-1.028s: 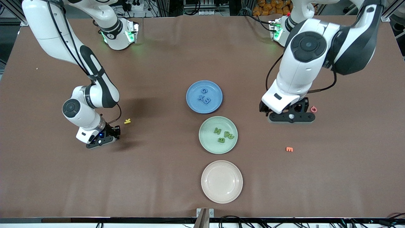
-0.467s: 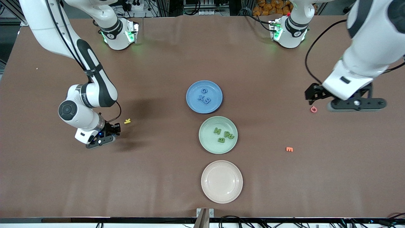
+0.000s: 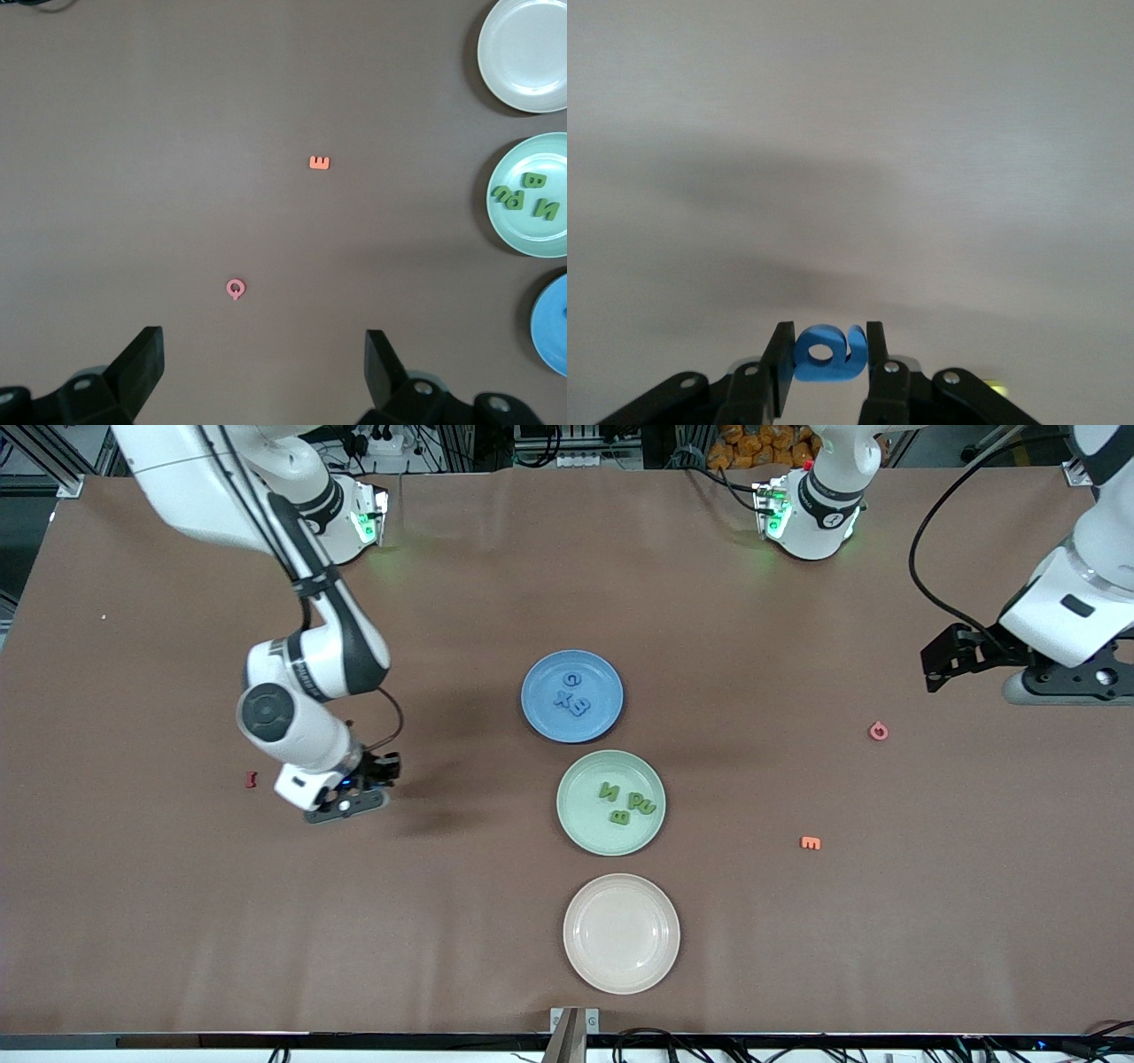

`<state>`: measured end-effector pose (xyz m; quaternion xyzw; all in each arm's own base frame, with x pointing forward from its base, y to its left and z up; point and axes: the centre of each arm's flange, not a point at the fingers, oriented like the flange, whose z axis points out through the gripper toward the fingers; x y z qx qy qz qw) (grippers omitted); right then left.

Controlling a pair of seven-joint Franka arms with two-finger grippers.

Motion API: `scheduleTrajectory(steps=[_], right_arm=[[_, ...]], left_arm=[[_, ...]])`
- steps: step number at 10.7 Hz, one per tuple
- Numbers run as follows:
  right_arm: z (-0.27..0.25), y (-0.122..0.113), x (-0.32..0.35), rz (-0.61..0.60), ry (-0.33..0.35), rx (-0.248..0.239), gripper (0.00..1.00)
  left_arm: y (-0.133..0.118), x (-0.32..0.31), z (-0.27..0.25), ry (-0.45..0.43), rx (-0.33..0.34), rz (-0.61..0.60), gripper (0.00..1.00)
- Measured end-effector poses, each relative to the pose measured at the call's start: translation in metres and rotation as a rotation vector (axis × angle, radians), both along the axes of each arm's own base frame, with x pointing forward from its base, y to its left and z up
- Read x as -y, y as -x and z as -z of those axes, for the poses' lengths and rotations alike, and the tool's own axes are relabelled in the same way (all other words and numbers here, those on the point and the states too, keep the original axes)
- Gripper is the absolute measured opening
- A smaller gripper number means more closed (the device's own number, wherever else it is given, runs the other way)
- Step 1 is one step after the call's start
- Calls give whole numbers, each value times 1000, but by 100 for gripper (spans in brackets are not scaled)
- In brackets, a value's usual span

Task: Sort letters by color into matching plates
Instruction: 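Move the blue o over the blue plate and open the right gripper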

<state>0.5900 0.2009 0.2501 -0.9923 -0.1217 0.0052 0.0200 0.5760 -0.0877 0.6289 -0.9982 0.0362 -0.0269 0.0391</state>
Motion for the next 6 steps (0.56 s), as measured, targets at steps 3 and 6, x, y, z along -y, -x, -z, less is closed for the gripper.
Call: scheduleTrajectory(steps=[3,6], right_arm=[[-12,33,-99,-44,-14,19,37],[-20,68,-167,-136,-40,26,37]], left_arm=[[-3,-32,0,64,-12,-35,100],[-3,-34,3,78,-14,-42,100]])
